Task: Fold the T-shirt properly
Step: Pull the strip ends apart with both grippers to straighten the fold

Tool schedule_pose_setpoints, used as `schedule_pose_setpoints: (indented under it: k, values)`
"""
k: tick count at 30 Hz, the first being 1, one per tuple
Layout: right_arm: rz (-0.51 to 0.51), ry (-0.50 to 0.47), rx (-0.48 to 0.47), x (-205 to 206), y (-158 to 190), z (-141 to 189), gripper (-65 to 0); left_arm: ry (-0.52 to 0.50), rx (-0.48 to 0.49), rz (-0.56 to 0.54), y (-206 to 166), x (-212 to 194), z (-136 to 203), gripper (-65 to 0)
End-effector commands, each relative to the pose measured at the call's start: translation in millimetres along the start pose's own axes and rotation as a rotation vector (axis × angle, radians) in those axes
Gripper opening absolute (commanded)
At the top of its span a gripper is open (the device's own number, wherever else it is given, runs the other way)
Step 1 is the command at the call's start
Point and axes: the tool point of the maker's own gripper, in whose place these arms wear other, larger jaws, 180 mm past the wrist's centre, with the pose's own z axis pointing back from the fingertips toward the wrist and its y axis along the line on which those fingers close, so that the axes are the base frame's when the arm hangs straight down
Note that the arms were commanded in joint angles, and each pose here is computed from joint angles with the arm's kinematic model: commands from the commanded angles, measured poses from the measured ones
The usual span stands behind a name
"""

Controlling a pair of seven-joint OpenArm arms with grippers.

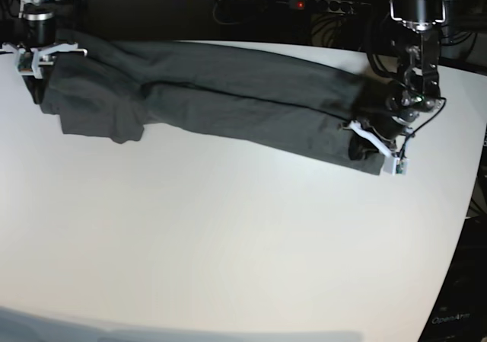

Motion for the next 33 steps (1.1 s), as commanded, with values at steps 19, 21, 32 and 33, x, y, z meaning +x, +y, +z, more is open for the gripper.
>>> schedule_pose_setpoints:
  k: [19,21,32,33]
  values:
    - [-0.111,0.036,-0.034,-29.6,5.3,5.2,-64.9,0.182,0.179,-0.008,66.7,-54.7,37.3,-61.7]
    - [-0.104,0.026,-0.034,-26.2,4.4,5.0,-64.9,0.187,0.173,-0.005,63.5,-57.9,36.8,-61.7]
    - [0.026,-0.033,-0.043,12.0,-13.8,13.6,-64.9,0.188,0.169,-0.001,61.7,-59.1,35.6,-61.7]
    - [0.027,-0.027,-0.028,10.6,-10.0,15.1,-64.9,0.188,0.169,-0.001,61.7,-59.1,35.6,-61.7]
